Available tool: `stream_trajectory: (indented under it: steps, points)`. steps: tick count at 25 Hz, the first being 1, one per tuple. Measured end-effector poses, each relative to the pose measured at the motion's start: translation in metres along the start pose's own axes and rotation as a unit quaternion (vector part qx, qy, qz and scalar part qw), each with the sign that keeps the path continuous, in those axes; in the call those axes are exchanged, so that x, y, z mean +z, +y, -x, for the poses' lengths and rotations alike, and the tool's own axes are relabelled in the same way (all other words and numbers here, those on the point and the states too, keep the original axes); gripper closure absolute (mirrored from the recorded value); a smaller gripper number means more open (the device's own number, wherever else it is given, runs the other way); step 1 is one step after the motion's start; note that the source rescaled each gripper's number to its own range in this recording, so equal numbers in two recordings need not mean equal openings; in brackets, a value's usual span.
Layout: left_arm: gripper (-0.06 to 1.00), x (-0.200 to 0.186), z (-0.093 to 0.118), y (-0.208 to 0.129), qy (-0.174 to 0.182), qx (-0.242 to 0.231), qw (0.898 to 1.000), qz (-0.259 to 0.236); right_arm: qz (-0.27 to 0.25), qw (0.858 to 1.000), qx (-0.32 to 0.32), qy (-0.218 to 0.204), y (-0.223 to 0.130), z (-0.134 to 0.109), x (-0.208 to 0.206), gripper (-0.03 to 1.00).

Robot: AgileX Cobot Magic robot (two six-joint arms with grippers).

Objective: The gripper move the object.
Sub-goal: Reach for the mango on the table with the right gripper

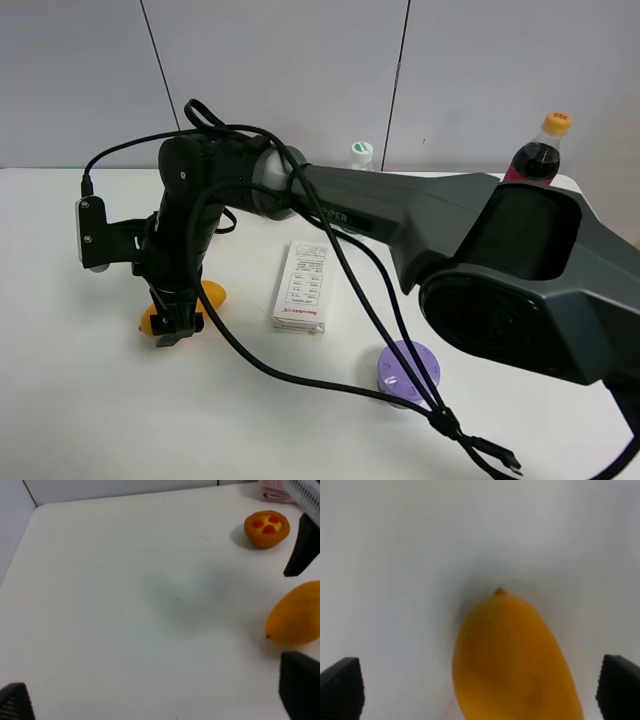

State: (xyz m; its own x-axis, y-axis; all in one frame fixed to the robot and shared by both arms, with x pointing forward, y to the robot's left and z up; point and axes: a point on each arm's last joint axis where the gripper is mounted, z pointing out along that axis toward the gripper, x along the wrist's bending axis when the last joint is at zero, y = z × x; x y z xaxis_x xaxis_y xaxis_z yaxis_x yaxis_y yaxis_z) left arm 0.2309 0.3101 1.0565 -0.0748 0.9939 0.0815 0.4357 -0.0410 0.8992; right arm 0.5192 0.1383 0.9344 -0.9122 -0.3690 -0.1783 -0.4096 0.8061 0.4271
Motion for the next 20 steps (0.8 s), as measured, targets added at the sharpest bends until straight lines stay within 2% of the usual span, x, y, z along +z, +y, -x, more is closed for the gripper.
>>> stream_trajectory:
  steps: [4,8,14,20]
  points:
    - [-0.06,0.000,0.000,0.000,0.000,0.000,1.000,0.000,-0.002,1.000,-0.015,0.001,-0.006,0.002,0.007,0.21]
    - [-0.06,0.000,0.000,0.000,0.000,0.000,1.000,0.000,-0.001,1.000,-0.017,-0.001,-0.012,0.006,0.004,0.28]
    - [-0.06,0.000,0.000,0.000,0.000,0.000,1.000,0.000,0.005,1.000,-0.008,0.002,-0.024,0.011,0.014,0.49]
    - [-0.06,0.000,0.000,0.000,0.000,0.000,1.000,0.000,0.020,1.000,0.002,0.005,-0.027,0.010,0.029,0.52]
